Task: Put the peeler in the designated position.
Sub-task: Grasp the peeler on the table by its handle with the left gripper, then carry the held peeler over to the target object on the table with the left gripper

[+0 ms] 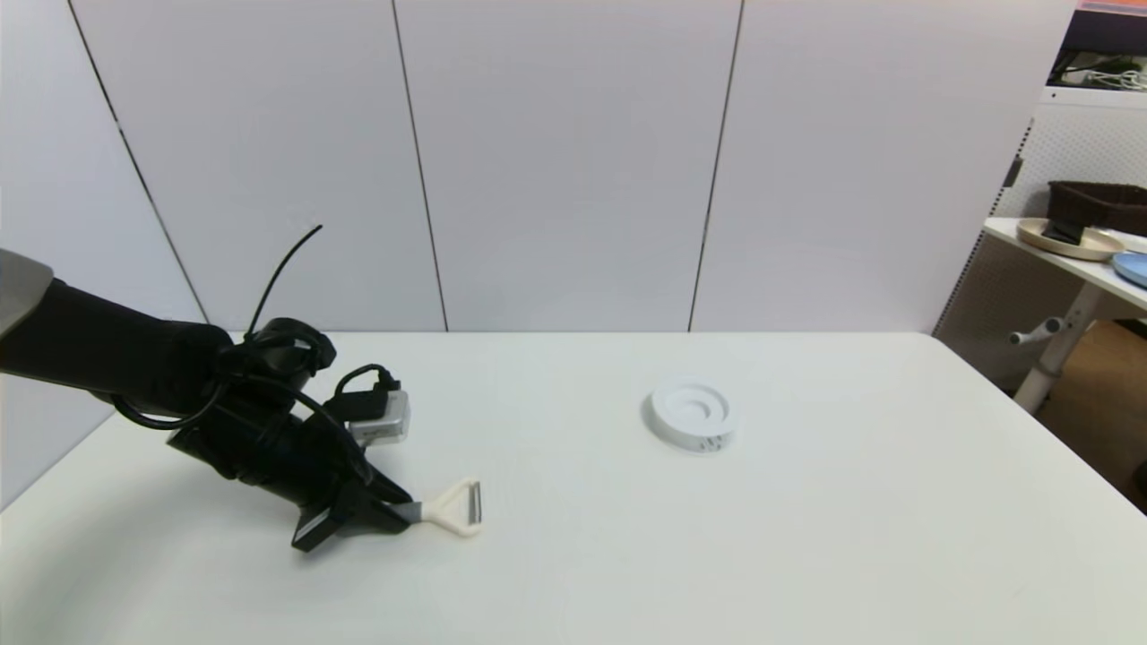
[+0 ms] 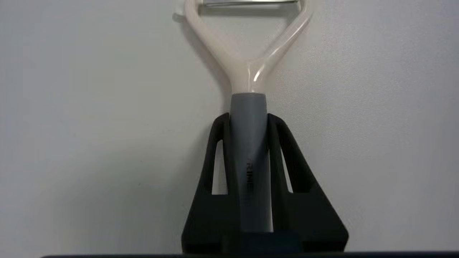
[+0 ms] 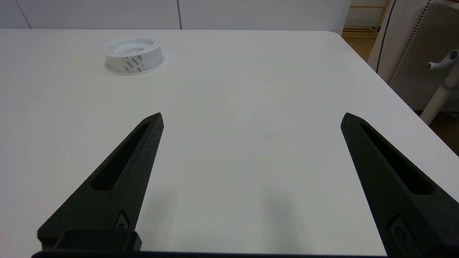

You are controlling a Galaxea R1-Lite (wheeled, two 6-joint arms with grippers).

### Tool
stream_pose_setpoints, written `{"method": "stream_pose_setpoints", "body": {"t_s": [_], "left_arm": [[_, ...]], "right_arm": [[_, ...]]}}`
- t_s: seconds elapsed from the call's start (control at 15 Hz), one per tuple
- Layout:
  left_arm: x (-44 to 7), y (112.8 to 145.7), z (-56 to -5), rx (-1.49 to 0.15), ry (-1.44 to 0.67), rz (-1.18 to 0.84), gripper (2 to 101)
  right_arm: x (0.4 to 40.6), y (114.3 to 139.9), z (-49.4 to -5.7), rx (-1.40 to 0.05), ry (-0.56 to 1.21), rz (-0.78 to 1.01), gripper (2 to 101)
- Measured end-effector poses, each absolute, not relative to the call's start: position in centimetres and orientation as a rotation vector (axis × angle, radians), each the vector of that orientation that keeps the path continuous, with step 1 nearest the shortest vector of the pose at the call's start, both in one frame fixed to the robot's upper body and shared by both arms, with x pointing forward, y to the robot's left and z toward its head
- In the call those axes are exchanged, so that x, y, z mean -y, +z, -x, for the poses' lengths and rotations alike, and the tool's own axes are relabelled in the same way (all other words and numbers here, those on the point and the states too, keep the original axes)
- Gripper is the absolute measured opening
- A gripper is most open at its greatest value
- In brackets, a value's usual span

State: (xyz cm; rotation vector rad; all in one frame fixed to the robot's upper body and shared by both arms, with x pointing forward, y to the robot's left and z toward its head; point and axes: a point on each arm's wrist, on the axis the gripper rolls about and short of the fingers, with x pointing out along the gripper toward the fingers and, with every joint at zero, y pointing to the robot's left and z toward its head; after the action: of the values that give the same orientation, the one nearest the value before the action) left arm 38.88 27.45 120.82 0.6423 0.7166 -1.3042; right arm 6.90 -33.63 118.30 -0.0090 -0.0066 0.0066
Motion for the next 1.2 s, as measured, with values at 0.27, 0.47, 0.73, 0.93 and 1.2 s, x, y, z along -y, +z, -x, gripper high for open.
{"method": "stream_pose_setpoints", "body": {"t_s": [0.27, 0.47, 0.73, 0.93, 1.2], "left_arm": [[-27.4, 121.8, -38.9, -0.689, -1.292, -0.660, 16.7], [-26.5, 124.1, -40.2, -0.595, -1.268, -0.706, 16.7], [-23.4, 129.2, -43.2, -0.446, -1.221, -0.721, 16.7], [-19.5, 131.8, -45.4, -0.375, -1.191, -0.705, 16.7], [-14.5, 132.0, -47.8, -0.309, -1.157, -0.758, 16.7]], "right_arm": [[33.6, 118.3, -6.9, 0.007, 0.007, 0.009, 98.0], [33.6, 118.3, -6.9, 0.007, 0.007, 0.009, 98.0], [33.6, 118.3, -6.9, 0.007, 0.007, 0.009, 98.0], [33.6, 118.3, -6.9, 0.007, 0.007, 0.009, 98.0], [33.6, 118.3, -6.9, 0.007, 0.007, 0.009, 98.0]]}}
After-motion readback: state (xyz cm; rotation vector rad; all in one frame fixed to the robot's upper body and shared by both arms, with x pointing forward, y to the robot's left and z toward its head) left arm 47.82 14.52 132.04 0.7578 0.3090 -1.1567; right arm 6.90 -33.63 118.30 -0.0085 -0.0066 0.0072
